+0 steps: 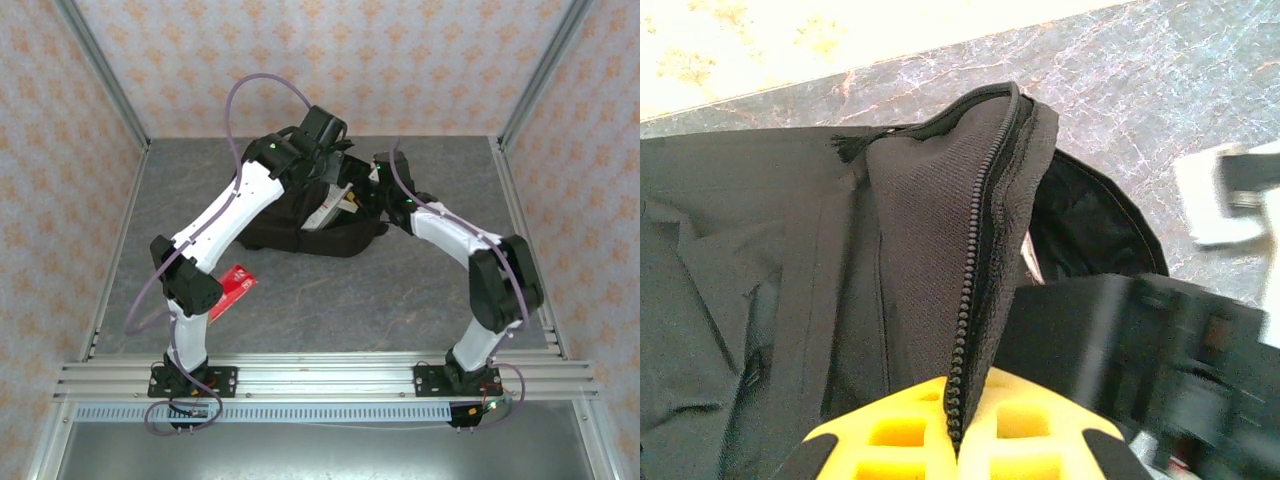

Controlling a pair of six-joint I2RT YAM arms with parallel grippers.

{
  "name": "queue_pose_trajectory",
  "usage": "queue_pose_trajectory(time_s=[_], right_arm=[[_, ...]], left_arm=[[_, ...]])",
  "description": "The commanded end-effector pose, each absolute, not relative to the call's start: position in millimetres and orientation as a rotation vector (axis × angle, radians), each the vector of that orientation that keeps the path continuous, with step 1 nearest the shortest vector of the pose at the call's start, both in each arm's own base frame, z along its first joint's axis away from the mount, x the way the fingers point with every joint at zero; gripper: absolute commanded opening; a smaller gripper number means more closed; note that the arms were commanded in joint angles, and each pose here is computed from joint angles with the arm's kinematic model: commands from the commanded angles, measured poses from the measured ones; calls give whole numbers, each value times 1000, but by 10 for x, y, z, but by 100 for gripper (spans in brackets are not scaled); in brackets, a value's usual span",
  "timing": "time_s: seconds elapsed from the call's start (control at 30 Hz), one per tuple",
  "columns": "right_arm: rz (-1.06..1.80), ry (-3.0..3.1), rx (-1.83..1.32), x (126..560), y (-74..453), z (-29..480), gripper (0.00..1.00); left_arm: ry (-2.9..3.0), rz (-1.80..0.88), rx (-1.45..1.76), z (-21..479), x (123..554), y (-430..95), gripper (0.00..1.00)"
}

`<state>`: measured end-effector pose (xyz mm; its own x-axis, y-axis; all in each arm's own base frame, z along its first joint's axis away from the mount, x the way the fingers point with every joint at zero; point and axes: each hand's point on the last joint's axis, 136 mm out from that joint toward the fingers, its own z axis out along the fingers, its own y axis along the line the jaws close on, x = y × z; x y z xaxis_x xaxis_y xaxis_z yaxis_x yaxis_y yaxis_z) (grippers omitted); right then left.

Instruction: Pack books, pencil case, and school supplies into a backpack

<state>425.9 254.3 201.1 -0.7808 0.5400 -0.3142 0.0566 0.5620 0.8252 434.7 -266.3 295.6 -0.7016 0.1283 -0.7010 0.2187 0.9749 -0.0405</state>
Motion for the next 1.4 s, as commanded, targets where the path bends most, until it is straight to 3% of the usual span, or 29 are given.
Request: queue_pose_trajectory(time_s=[0.0,0.1,0.17,0.23,0.4,0.5,0.73,0.87,1.0,1.37], right_arm=[[878,2303,536,4107,2133,1885,84],[686,2272,626,3983,1768,1923,83],[585,2209,661,3875,1517,2039,82],[507,2147,683,3744,1297,2159,82],[433,2061,655,3474,1026,2378,82],[455,2090,518,3386,1189,2435,80],[519,2201,72,3084,2145,2408,79],[631,2316,-183,2787,2862,2121,78],[696,2393,-388,2450,3406,1745,78],[776,2508,-513,2063,3747,977,78]], left_arm=[[2313,-163,220,3133,4388,-2631,0],[2332,-197,233,3115,4341,-2667,2],[2365,-246,271,3068,4238,-2710,32],[2352,-287,271,3146,4077,-2643,51],[2286,-298,201,3271,3614,-2196,81],[2314,-297,79,3101,3394,-1812,94],[2483,-179,-501,2150,2995,-671,99],[2521,-98,-991,1437,2669,-131,99],[2497,-80,-1245,963,2484,132,98],[2541,-53,-1345,240,2529,269,99]])
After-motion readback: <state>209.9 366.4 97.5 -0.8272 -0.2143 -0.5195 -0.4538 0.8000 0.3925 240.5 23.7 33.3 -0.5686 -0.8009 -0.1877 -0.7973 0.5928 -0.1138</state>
